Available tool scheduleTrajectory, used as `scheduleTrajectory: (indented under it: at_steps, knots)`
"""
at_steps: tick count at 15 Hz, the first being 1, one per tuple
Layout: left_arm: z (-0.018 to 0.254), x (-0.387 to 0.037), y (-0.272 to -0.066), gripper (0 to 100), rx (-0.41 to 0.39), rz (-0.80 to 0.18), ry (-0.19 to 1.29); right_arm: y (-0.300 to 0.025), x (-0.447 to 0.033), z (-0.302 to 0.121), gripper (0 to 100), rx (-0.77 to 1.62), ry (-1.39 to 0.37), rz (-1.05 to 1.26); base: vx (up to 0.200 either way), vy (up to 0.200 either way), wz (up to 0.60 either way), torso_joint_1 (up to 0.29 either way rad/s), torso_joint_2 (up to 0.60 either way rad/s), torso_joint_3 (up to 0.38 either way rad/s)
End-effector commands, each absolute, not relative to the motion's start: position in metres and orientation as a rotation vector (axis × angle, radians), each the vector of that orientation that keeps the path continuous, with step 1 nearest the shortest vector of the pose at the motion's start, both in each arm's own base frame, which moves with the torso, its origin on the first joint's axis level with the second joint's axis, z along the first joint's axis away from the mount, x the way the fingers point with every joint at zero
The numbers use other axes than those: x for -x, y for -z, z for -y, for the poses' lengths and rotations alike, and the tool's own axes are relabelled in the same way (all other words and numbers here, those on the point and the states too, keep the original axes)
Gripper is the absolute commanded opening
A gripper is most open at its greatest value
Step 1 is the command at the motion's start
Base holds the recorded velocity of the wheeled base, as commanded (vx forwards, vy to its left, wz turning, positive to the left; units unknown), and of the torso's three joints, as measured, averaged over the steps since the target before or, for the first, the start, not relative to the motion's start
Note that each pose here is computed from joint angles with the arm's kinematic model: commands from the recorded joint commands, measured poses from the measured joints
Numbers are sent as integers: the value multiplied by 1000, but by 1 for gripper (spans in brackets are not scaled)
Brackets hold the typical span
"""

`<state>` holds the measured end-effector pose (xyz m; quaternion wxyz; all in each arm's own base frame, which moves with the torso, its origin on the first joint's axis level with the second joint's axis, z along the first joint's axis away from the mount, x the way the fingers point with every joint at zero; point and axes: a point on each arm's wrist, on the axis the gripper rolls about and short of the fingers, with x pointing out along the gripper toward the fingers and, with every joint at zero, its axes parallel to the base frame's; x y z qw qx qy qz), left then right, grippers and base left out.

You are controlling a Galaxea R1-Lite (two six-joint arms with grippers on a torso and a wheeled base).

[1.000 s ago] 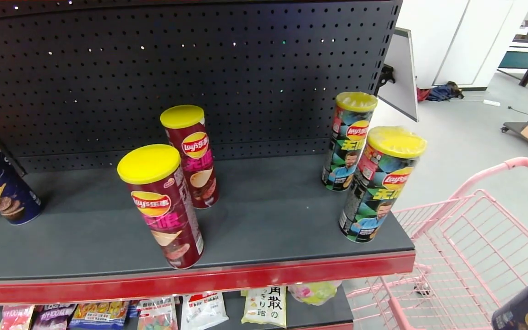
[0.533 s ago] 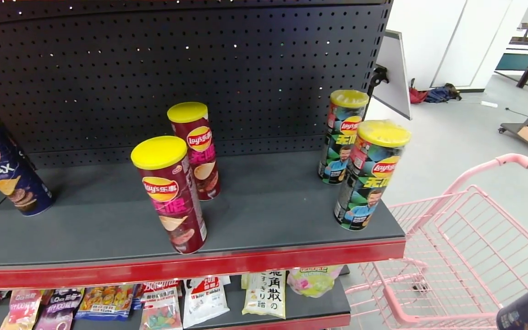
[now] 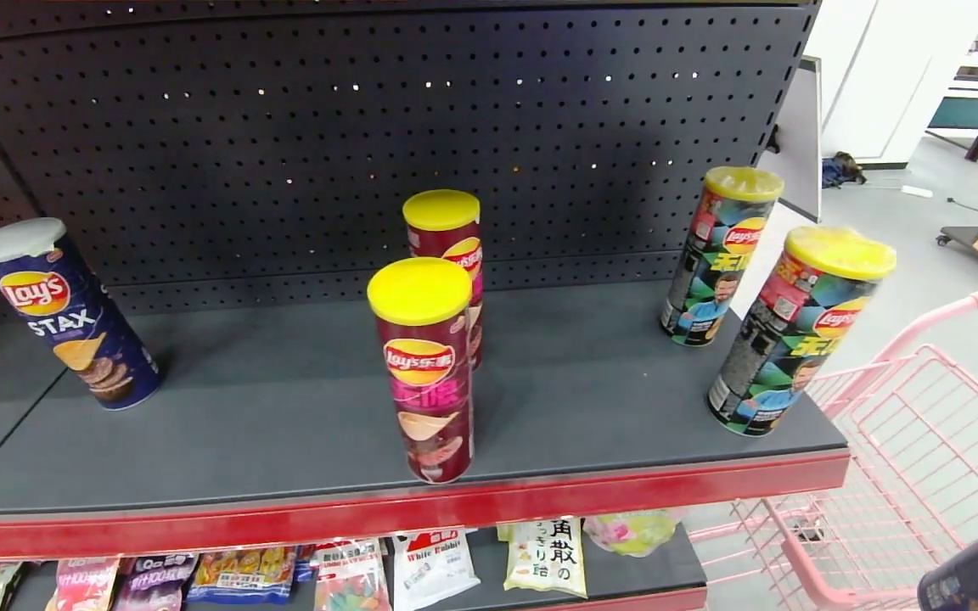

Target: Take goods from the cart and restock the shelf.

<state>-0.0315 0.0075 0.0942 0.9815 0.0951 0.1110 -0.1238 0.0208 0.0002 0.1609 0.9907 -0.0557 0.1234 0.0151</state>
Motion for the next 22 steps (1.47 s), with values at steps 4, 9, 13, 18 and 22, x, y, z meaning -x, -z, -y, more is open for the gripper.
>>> scheduleTrajectory:
  at_steps: [4, 9, 13, 18, 22]
  knots:
    - [-8, 31, -94, 100, -191, -223, 248, -159, -21, 0, 0, 113, -32, -256, 0, 200, 0, 1, 0, 1]
    - [-8, 31, -94, 100, -193, -223, 249, -158, -21, 0, 0, 114, -32, -258, 0, 200, 0, 2, 0, 2]
    - [-8, 31, -94, 100, -193, -223, 250, -158, -21, 0, 0, 114, -32, -258, 0, 200, 0, 1, 5, 1]
    - [-7, 32, -94, 100, -192, -223, 256, -157, -21, 0, 0, 116, -32, -261, 0, 200, 0, 0, 2, 1]
    - [-7, 32, -94, 100, -192, -223, 256, -156, -19, 0, 0, 118, -33, -256, 0, 200, 0, -1, 4, -1]
